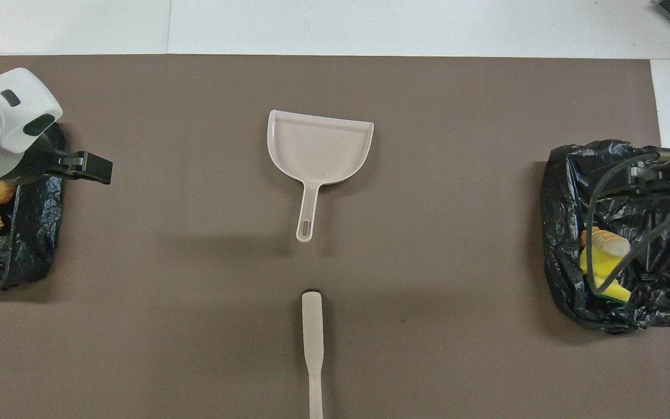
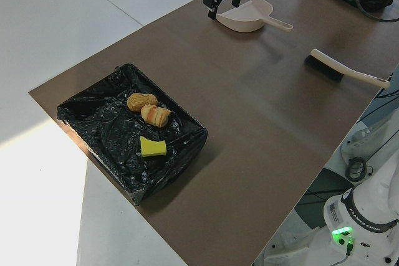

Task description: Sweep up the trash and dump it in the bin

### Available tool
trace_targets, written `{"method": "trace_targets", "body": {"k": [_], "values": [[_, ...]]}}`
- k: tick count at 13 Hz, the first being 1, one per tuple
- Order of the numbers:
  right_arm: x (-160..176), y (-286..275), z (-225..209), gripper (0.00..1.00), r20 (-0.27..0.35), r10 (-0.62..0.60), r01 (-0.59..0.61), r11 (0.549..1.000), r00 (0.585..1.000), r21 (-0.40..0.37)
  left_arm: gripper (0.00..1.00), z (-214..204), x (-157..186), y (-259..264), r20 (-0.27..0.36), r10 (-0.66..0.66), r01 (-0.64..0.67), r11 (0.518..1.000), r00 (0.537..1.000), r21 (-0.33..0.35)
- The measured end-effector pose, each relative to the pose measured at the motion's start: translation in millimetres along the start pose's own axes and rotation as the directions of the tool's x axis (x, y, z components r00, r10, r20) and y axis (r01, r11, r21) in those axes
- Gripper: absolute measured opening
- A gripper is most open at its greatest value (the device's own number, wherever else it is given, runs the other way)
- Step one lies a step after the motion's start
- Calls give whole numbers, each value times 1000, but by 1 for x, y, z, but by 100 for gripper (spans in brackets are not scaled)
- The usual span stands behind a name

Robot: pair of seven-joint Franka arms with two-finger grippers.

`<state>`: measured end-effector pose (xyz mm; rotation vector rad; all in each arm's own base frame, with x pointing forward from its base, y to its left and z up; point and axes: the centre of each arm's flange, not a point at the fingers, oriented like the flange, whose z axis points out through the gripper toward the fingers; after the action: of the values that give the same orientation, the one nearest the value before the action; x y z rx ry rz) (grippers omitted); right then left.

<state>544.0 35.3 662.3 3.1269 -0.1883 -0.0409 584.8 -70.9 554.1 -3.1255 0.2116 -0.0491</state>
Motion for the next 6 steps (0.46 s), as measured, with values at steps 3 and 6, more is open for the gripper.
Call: {"method": "trace_targets", "body": {"k": [3,6], "values": [[-1,-1,-3,100,-4,-3,3,1000,1000,1,100,1,0,2,2,3,-3,1000,1000,0],[-2,-7,-2,100,-2,-13,13,1000,1000,0,100,2,0,-11,6,-19,19,1000,1000,1]]}}
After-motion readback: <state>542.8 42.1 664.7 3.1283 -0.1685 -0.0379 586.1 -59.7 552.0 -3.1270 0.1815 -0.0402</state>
